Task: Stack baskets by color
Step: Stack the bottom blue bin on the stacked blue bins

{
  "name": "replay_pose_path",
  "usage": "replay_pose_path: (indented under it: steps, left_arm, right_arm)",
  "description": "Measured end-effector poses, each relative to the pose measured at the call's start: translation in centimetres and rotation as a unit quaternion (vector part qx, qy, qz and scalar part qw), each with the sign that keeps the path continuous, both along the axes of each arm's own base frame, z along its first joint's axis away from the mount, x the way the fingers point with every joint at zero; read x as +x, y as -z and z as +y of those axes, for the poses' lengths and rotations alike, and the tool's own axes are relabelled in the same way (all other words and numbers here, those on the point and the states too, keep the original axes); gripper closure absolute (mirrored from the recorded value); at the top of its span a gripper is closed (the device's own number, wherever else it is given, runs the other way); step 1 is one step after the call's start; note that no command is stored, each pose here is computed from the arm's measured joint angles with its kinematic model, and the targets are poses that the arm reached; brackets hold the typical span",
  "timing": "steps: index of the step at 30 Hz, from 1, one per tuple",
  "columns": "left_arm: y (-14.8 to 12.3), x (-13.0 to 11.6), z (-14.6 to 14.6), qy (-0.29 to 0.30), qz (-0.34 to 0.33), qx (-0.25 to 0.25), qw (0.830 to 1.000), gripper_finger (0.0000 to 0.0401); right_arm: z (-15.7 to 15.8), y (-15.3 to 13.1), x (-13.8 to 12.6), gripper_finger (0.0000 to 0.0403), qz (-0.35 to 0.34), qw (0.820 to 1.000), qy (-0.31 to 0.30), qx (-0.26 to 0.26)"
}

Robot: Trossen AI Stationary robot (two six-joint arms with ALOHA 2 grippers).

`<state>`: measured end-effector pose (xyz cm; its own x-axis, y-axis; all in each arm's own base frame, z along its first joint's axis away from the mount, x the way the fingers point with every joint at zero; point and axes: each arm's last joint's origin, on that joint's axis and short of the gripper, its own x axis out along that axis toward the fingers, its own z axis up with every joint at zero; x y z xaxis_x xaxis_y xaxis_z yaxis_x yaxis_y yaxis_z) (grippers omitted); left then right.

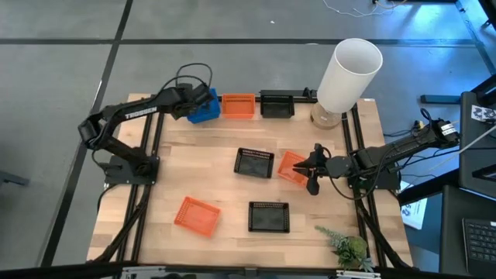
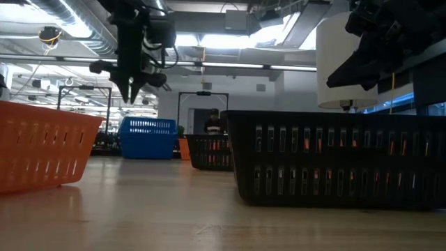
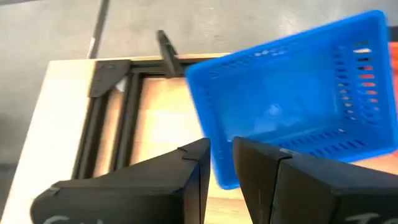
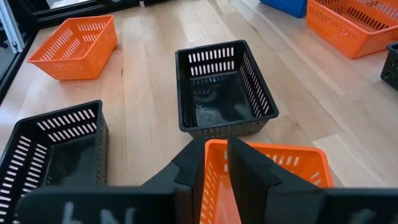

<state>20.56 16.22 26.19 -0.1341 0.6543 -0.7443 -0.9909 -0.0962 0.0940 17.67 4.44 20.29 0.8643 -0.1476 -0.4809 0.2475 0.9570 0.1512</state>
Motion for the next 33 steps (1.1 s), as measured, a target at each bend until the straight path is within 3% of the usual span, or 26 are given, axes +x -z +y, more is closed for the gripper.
replay_pose_path:
  steps: [5,13,33]
  left_arm:
    - [0.7,-0.4,0.2,-0.019,0.003,0.002,1.000,0.0339]
    - [4.9,-1.6,0.6,-0.053,-0.023,-0.010,0.998,0.0339]
    - [4.7,-1.9,1.6,-0.066,-0.054,0.003,0.996,0.0339]
  right_arm:
    - [0.0,0.0,0.0,0.0333,-0.001,1.000,0.002,0.004]
    - [0.1,0.0,0.0,0.0333,-0.001,1.000,-0.003,0.016]
    - [0.1,0.0,0.0,0.0333,-0.001,1.000,-0.002,0.015]
